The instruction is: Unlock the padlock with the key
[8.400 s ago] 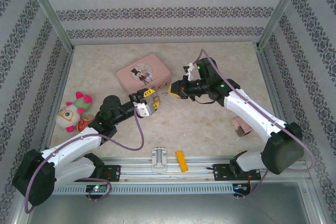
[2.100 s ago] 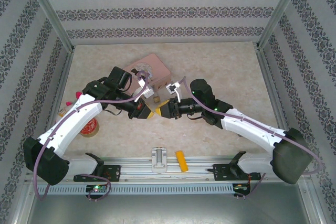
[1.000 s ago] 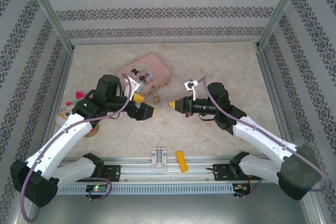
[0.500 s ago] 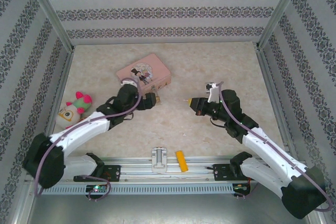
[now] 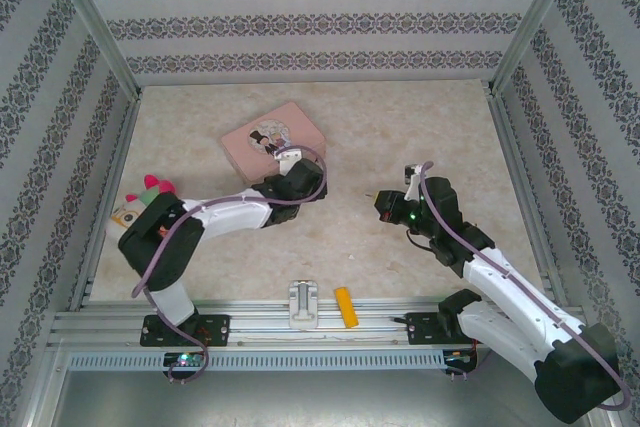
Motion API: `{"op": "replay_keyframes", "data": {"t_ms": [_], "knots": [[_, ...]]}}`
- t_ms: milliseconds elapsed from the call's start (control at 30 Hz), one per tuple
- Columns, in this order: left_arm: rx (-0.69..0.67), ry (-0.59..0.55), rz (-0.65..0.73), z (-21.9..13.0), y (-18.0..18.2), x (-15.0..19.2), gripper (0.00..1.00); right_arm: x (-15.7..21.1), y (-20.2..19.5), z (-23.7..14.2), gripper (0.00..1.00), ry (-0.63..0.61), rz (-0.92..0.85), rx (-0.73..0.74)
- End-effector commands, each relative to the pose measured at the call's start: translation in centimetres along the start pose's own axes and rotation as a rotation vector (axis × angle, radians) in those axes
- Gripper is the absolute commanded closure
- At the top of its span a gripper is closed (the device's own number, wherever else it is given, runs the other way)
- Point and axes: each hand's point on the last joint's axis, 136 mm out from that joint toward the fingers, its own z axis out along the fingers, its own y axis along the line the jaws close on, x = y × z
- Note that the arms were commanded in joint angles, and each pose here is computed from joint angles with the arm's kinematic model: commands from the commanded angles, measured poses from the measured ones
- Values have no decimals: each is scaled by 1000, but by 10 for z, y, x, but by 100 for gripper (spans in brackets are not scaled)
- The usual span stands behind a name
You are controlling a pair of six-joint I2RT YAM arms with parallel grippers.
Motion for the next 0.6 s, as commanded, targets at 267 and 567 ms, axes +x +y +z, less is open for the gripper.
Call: {"op": "replay_keyframes", "data": {"t_ms": [267,567], "knots": [[-281,54,-7,25,21,13,20,-5,-14,0,100,-40,26,60],[-339,86,-8,38,30,30,34,-7,-12,3,100,-34,28,54]]}}
